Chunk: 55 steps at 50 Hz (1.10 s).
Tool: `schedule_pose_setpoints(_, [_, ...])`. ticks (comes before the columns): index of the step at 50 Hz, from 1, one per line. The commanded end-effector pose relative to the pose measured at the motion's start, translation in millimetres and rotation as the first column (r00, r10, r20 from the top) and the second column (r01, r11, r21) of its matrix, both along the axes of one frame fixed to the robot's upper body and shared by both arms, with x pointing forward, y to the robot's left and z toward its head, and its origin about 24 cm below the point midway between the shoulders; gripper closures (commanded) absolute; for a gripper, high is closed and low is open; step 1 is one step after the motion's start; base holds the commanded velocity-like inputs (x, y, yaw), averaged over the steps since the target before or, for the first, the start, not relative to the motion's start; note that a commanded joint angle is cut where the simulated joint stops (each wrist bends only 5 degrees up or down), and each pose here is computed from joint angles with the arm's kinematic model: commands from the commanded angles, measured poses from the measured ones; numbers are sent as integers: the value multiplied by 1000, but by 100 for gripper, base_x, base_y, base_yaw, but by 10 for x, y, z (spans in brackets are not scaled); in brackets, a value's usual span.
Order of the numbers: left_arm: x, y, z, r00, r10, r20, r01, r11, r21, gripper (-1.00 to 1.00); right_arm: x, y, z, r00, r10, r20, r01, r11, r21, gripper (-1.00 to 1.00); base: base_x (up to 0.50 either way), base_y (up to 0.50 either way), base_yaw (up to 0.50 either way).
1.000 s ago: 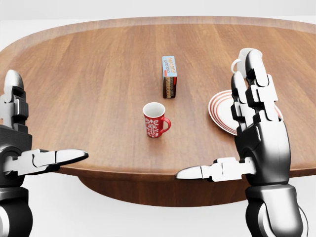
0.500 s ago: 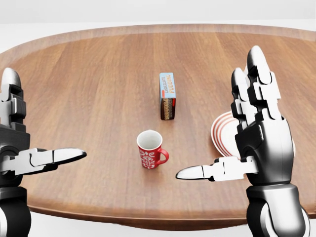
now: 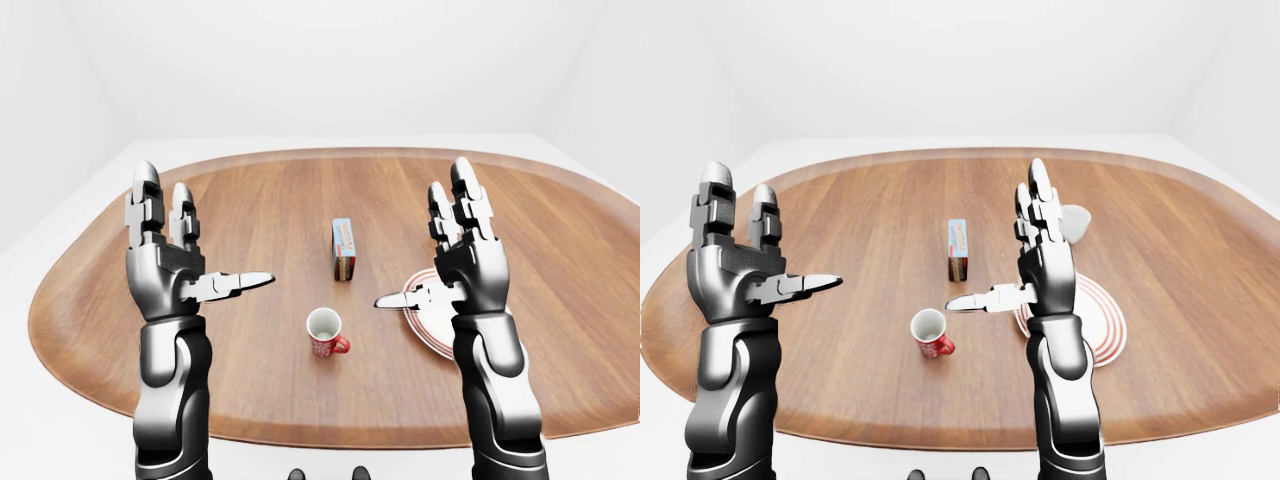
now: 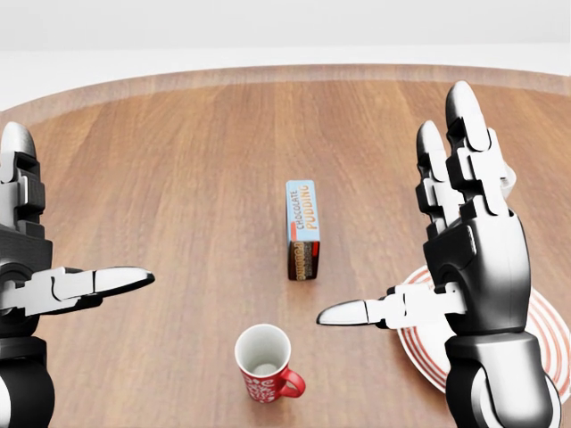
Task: Pick up the red mug and put it on the plate
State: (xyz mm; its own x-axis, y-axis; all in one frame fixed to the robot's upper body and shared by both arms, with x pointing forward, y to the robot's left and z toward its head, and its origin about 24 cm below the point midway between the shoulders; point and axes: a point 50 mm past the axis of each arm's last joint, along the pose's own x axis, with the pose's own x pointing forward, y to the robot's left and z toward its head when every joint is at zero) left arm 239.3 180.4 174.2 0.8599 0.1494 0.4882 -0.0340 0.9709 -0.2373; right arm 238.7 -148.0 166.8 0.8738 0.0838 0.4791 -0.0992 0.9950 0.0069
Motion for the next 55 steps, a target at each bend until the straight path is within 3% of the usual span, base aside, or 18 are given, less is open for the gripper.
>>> schedule_pose_setpoints(1, [6, -1, -19, 1000, -1, -9, 1, 1000, 2, -100, -1, 4, -3, 1000, 3, -1, -3, 1000, 0, -100, 50, -2, 0])
schedule_pose_setpoints(22, [-1, 9, -17, 1000, 2, -7, -2, 1000, -2, -100, 20, -10, -15, 1000, -24, -9, 24, 1000, 2, -100, 49, -3, 0])
schedule_pose_setpoints(37, [-8, 17, -18, 1000, 5, -7, -5, 1000, -2, -100, 17, 31, -71, 999, -19, -33, 18, 1000, -14, -100, 0, 0, 0])
schedule_pose_setpoints(38, [-29, 1, 2, 1000, 3, 3, -3, 1000, 3, -100, -34, 472, -239, 981, 163, -102, -175, 976, -131, -100, 0, 0, 0])
schedule_pose_setpoints(39, [-32, 4, 15, 1000, 4, 9, -4, 1000, 0, -100, -52, 513, -251, 978, 180, -107, -194, 971, -142, -100, 0, 0, 0])
schedule_pose_setpoints(55, [-50, 6, 48, 1000, 5, 25, -5, 1000, 2, -100, -94, 686, -285, 966, 229, -122, -251, 944, -213, -100, 0, 0, 0])
